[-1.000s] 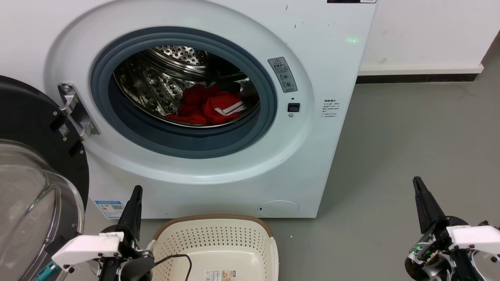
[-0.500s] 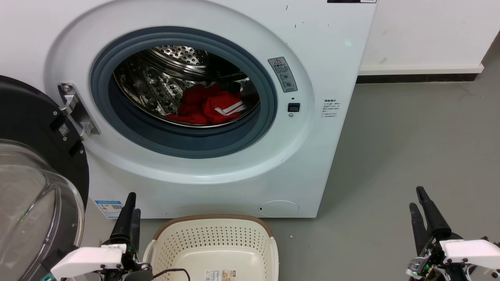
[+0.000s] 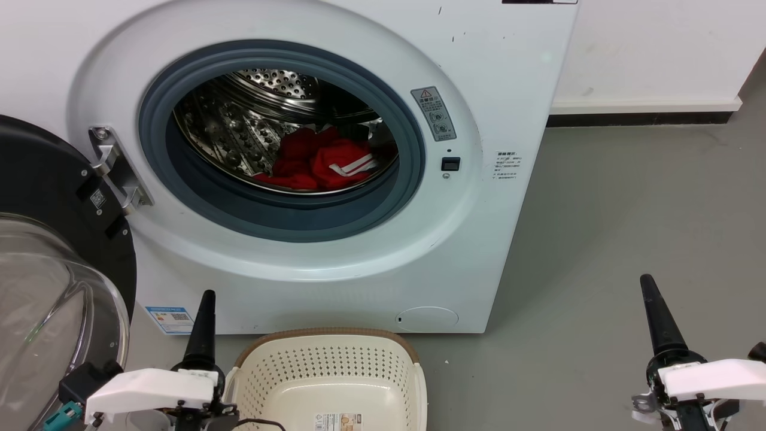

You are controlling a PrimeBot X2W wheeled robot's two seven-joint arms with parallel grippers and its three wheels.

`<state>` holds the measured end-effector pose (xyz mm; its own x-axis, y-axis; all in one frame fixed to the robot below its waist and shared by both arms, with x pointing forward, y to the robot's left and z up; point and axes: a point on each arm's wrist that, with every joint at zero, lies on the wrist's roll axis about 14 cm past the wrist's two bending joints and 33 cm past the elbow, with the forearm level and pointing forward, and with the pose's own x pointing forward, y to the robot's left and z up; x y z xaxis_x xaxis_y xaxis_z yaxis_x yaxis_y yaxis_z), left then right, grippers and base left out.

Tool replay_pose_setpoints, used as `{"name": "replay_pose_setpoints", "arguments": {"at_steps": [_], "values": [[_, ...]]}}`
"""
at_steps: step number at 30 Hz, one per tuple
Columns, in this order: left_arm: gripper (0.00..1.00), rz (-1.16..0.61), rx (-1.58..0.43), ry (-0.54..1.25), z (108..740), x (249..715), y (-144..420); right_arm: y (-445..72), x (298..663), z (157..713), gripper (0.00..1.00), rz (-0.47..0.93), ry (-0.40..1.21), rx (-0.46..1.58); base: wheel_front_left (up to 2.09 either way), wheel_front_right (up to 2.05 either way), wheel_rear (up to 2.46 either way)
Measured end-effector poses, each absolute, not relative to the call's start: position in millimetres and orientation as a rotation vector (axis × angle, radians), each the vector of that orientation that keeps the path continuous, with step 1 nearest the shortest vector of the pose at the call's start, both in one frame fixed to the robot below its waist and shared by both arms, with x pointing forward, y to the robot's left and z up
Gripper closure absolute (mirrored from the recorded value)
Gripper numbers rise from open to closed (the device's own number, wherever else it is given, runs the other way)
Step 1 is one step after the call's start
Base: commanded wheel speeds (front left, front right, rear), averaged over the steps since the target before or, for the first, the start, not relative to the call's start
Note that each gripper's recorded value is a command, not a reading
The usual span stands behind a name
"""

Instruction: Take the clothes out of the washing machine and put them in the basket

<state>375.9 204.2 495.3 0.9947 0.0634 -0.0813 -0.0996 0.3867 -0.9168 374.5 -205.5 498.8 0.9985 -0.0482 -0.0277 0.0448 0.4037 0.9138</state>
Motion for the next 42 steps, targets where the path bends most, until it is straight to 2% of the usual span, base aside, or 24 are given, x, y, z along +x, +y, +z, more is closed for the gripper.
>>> {"name": "replay_pose_setpoints", "arguments": {"at_steps": [17,42], "values": [[0.00,0.104,-0.841,0.012,505.2,370.5,198.4,-196.4,370.1,518.3,0.00,-0.006,-0.052,0.788,0.00,0.00,0.00],[0.00,0.072,-0.505,-0.079,528.1,363.1,190.9,-188.8,362.0,542.2,0.00,0.036,-0.143,0.451,0.00,0.00,0.00]]}}
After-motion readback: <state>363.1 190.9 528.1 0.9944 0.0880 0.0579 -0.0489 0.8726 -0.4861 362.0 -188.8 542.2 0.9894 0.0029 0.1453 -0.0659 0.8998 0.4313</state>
